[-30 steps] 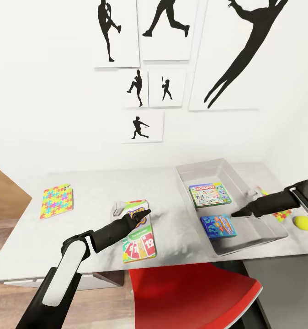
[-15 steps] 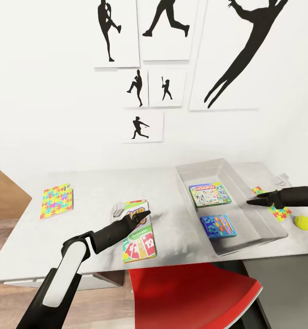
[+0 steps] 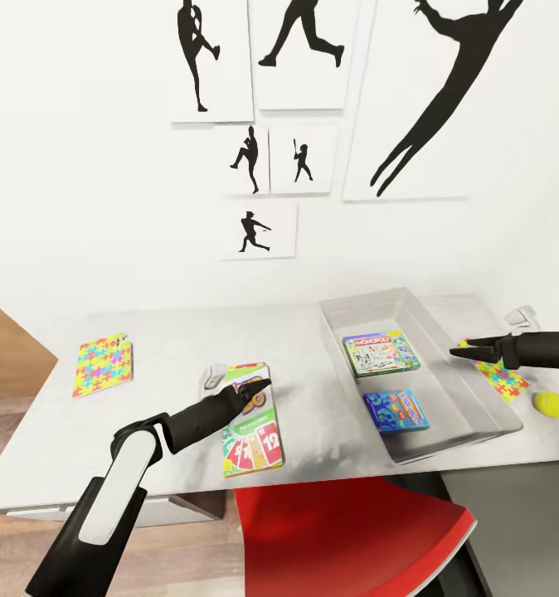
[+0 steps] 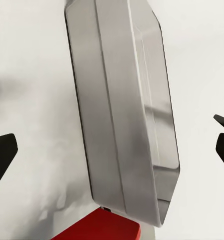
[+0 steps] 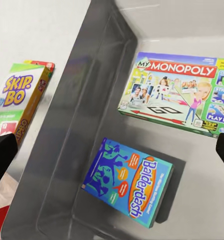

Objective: Put all the toys in the child's room - the three board games (two on the bed and one on the table), the two jigsaw puzzles on the table, and the tennis ball on the table - inside the toy box on the table in the child's room.

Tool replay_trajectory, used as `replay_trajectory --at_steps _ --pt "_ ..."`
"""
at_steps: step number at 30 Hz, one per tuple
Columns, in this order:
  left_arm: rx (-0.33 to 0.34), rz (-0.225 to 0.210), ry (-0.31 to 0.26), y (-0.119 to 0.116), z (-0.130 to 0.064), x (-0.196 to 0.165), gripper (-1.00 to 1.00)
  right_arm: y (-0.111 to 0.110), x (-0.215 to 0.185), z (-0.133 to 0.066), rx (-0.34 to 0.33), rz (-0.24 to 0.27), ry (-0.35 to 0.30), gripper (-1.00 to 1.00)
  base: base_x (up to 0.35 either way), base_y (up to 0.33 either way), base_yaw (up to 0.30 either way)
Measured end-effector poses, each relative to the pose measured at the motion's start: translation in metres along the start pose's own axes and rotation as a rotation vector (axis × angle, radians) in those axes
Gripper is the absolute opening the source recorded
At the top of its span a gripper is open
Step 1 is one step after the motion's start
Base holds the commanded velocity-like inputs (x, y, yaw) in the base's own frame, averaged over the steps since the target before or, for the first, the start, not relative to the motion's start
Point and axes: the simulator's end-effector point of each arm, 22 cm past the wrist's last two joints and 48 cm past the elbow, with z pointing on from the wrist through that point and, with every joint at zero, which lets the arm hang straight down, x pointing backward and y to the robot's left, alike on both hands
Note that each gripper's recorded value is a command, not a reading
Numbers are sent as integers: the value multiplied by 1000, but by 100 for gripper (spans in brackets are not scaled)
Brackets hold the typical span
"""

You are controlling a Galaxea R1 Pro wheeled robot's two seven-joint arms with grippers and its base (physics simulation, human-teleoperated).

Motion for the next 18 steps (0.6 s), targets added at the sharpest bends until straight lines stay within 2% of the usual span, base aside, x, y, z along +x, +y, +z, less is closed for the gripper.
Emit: replay_trajectory --at_steps 18 --pt "0 0 0 0 0 0 100 0 0 0 0 0 0 100 0 0 0"
